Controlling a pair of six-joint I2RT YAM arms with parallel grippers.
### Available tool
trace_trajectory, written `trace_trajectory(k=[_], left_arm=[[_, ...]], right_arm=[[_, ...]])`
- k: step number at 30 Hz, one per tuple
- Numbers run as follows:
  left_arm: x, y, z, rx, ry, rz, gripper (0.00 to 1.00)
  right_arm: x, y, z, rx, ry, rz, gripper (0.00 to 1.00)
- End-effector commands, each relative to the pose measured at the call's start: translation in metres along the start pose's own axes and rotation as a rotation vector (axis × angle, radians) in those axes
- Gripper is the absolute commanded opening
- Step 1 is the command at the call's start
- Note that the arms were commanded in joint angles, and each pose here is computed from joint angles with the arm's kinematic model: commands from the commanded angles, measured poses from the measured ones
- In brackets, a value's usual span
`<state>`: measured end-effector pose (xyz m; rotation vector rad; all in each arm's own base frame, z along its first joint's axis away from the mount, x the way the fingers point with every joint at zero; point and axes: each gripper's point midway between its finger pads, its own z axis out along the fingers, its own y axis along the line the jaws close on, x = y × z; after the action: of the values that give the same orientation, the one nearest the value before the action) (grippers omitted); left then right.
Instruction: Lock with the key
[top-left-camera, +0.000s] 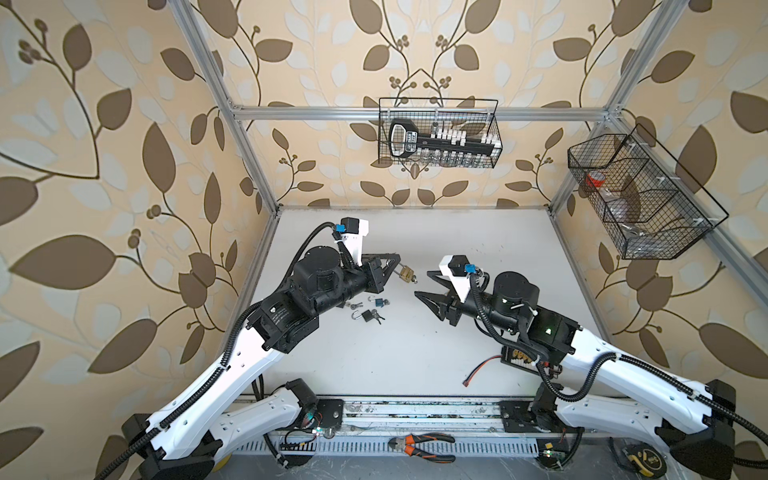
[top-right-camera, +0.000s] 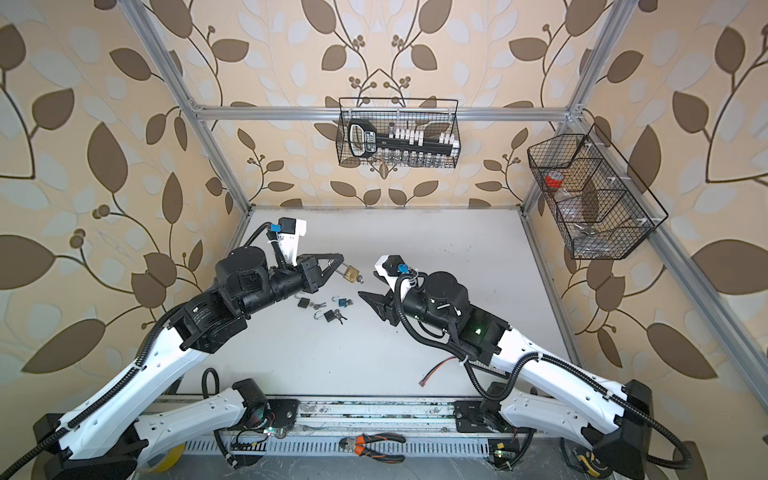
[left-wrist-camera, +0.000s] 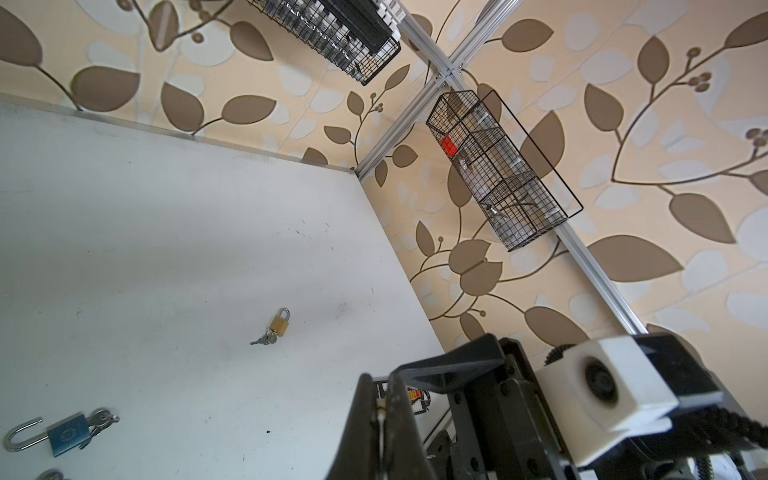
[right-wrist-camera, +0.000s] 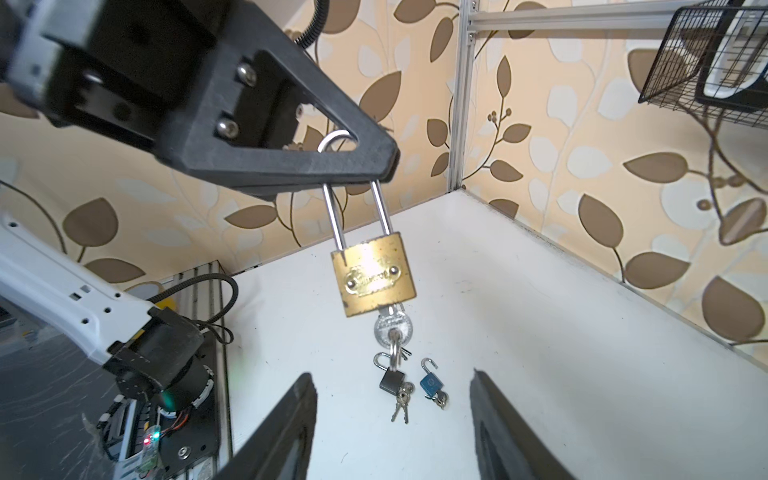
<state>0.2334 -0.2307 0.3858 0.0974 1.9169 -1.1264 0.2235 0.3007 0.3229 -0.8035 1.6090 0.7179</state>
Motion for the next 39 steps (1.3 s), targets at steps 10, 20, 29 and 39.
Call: trace_trajectory(k=[10,20,29,39], left_arm=[[-0.017,-0.019,-0.004,0.068,-0.062,-0.019,0.00],[-0.015,-0.017,-0.006,0.068,-0.061,-0.026,0.00],[-0.016,-0.014,-0.010,0.049,-0.073,-0.020,0.00],[-0.013,-0.011,-0.010,0.037,-0.066,-0.019,0.00]], right_arm=[[-0.025,-0.004,0.012,0.031,-0.050,0.008,0.38],[-0.025,0.001,0.015,0.007,-0.048,0.015,0.15],[-0.019,-0.001,0.017,0.013,-0.041,0.025,0.00],[-0.008,-0.005,0.010,0.037,-0.017,0.064,0.00]])
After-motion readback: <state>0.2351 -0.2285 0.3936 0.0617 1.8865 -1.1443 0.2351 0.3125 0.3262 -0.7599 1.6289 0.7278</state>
